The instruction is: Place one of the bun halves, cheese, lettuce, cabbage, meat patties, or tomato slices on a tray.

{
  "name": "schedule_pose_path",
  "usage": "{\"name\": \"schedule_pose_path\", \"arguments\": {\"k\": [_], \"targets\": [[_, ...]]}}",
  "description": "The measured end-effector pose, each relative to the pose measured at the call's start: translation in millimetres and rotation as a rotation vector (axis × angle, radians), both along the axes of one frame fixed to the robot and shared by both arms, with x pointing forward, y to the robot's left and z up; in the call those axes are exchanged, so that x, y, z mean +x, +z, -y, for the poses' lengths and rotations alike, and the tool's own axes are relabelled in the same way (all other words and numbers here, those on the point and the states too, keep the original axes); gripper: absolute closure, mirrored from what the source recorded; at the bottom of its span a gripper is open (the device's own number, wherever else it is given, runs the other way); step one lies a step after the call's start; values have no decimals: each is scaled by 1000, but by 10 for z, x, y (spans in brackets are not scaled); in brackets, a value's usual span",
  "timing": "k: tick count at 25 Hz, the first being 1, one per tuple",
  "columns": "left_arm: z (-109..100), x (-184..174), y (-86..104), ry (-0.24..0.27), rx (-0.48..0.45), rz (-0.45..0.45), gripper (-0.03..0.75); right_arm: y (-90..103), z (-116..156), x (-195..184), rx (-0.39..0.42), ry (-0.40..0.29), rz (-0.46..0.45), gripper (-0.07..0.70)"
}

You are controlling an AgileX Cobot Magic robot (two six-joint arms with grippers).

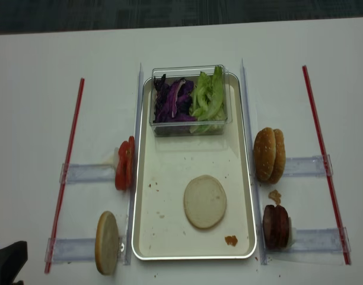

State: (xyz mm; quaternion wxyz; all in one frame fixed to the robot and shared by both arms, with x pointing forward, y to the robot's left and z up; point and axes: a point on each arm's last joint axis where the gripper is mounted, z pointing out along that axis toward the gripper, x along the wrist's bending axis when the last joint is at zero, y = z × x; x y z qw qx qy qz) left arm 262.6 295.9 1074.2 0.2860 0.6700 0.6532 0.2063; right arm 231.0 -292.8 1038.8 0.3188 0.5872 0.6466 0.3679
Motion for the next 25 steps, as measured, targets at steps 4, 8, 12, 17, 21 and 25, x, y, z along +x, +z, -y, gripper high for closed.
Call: {"name": "schedule_pose_path", "arguments": {"k": [4,8,12,17,21,25], "targets": [[-20,-147,-79,-9,0,60,389,0,0,0,0,0,0,181],[-38,-286,-167,-23,3,127,389,0,0,0,0,0,0,181],[-51,-382,-282,-25,-1,188,389,0,0,0,0,0,0,181],[-54,-403,-314,-48,19,245,389,0,0,0,-2,1,0,181],[-49,-364,-354,-53,24,254,389,0,0,0,-2,1,0,181],[-49,-360,-347,-53,23,263,389,0,0,0,-2,1,0,181]]}}
